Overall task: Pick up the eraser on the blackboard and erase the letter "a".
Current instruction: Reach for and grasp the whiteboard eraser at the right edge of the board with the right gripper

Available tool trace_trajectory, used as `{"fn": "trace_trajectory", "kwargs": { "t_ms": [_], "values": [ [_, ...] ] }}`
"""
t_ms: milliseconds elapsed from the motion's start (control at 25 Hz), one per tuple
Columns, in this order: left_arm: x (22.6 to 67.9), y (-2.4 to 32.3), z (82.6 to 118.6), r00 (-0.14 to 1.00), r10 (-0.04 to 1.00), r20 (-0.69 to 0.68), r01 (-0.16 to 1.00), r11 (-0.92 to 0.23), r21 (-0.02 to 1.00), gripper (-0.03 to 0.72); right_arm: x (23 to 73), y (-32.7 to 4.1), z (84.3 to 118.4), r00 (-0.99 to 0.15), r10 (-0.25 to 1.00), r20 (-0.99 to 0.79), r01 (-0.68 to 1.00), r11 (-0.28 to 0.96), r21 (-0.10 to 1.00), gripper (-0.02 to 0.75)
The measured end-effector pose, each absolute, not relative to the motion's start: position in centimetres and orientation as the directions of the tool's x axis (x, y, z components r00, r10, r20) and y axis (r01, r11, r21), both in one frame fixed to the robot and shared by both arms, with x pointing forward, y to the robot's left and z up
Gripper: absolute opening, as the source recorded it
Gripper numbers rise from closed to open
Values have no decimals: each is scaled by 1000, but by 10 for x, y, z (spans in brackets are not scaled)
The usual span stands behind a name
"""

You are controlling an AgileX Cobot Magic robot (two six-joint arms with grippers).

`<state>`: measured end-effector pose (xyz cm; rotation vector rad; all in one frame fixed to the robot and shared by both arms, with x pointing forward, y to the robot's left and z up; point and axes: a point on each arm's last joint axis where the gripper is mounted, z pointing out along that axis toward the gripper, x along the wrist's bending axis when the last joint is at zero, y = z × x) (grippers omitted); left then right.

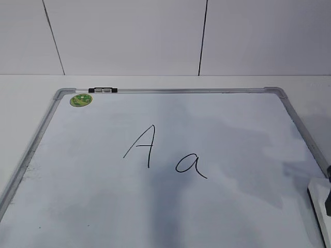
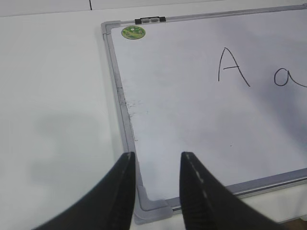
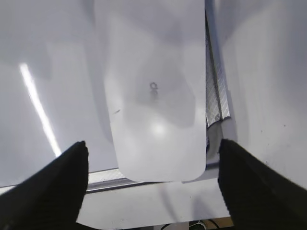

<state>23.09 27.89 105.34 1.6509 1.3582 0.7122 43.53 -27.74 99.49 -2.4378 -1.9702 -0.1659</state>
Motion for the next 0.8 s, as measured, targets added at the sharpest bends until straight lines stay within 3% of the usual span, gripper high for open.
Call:
{"fn": "trace_trajectory", "kwargs": {
  "t_ms": [800],
  "values": [
    [231,279,1053,245,965,-90,475,-38,879,239,453,-277,973,164,985,61,986,-166,35,666]
  ]
}}
